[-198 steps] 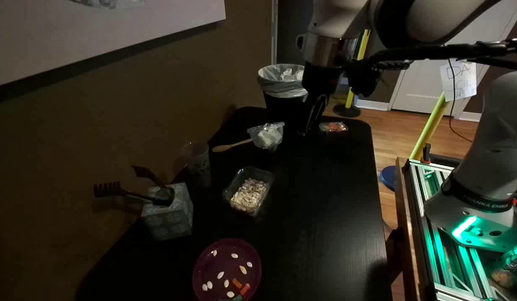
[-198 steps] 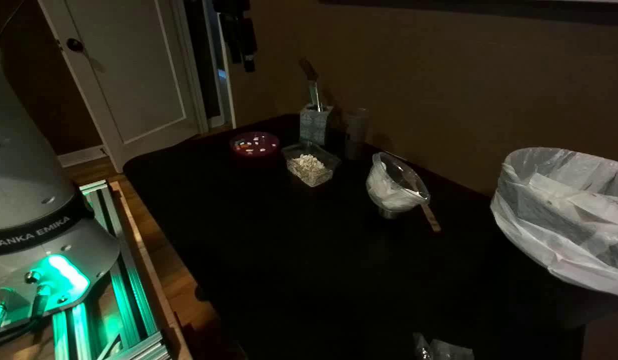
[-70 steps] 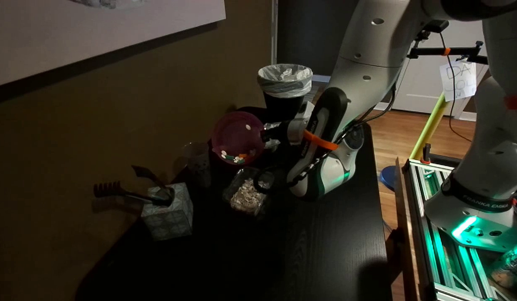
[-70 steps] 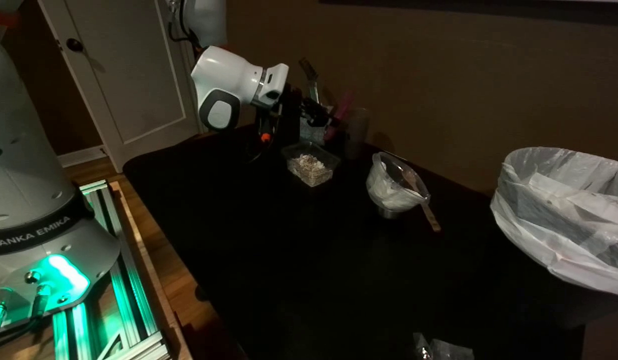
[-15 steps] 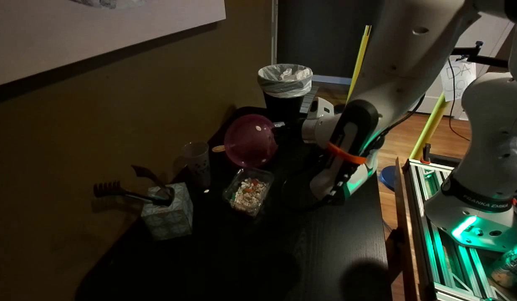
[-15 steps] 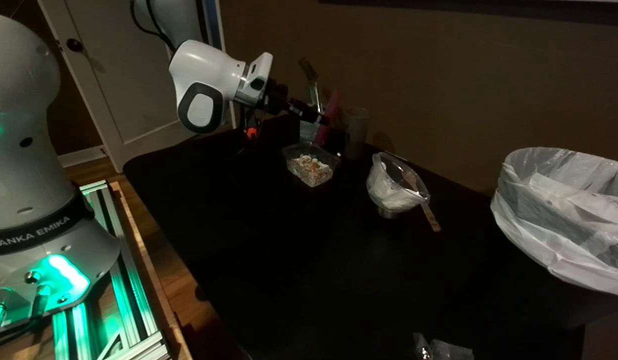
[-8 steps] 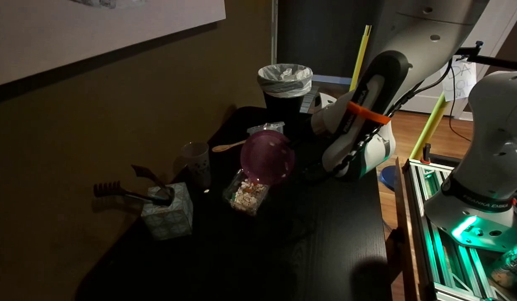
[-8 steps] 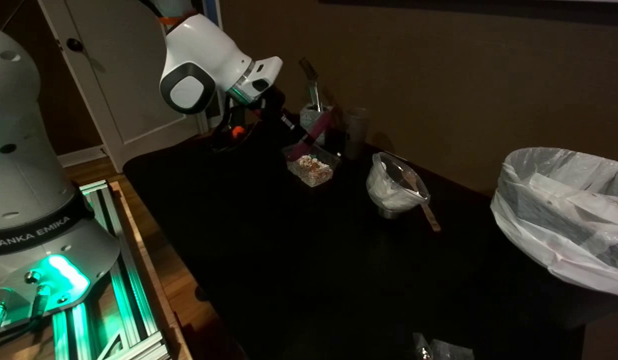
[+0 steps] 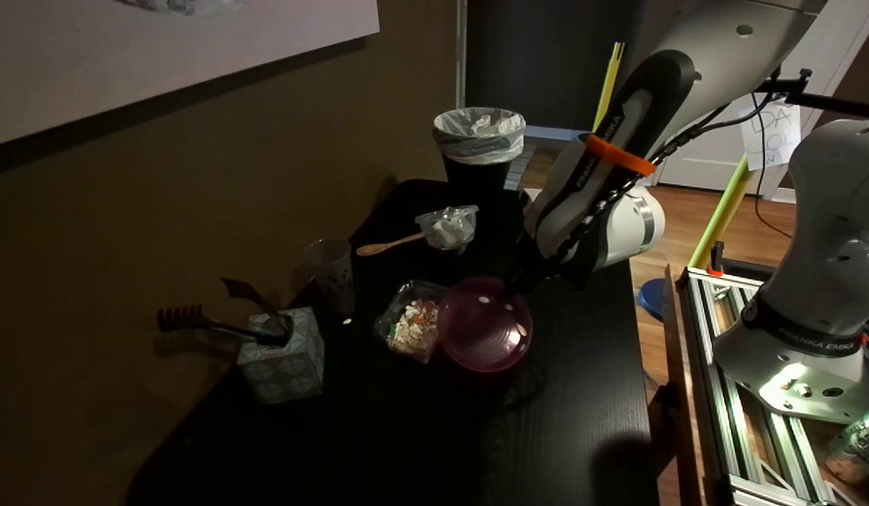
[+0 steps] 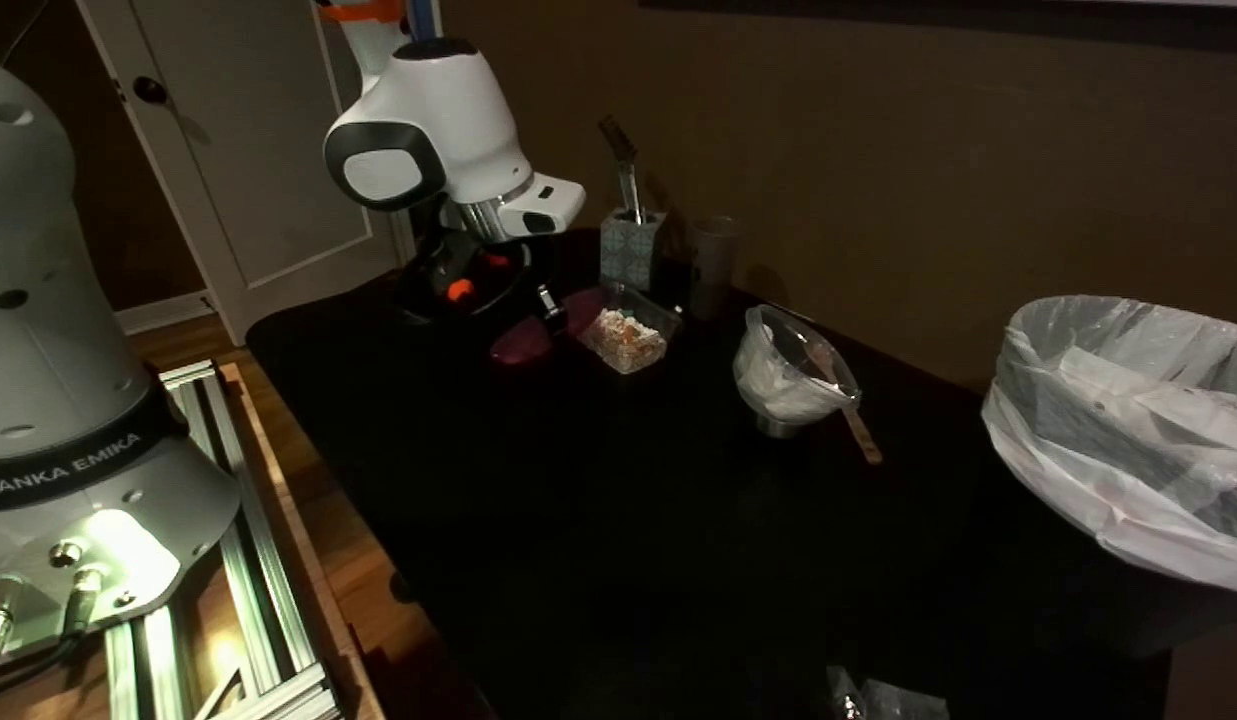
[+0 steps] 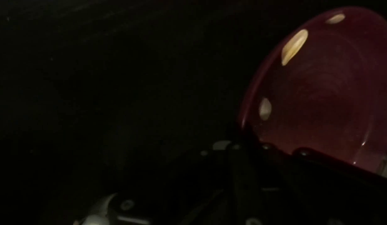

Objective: Pour the contents on the purple plate into the clear bowl on the left.

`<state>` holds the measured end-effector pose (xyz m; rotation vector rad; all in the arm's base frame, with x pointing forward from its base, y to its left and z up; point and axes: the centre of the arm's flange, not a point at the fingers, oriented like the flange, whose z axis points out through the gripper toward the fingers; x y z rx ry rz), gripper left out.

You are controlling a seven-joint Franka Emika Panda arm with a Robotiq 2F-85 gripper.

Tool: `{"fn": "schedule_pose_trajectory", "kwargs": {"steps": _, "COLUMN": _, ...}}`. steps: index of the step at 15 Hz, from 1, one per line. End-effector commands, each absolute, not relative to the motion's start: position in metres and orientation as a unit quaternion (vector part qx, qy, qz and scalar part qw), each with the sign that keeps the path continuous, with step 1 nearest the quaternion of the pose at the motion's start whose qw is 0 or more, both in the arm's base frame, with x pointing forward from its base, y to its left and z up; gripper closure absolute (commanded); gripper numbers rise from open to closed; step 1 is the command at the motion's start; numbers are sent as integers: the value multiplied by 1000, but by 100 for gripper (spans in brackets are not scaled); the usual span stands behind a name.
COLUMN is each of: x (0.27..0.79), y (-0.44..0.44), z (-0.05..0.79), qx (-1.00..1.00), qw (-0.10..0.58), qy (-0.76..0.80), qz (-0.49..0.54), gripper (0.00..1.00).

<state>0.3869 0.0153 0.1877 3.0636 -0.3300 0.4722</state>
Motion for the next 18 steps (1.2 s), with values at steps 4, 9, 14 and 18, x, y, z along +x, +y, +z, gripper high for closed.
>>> {"fn": "schedule_pose_trajectory", "kwargs": {"steps": 4, "x": 369, "y": -27, "z": 157, "qx": 992, "qw": -81, "qy": -93, "qz": -20, "gripper": 99}}
{"fn": "schedule_pose_trajectory", "kwargs": {"steps": 9, "x": 386, "y": -31, "z": 134, "qx": 979, "qw": -158, "qy": -115, "qz": -58, "gripper": 70}}
{"fn": "schedule_pose_trajectory", "kwargs": {"steps": 14, "x": 401, "y": -40, "z": 146, "qx": 983, "qw": -99, "qy": -154, "qz": -12, "gripper": 33}}
{"fn": "schedule_pose_trajectory", "kwargs": {"steps": 18, "x": 395, "y": -39, "z": 168, "qx": 984, "qw": 8, "qy": -162, "qz": 69, "gripper": 4}}
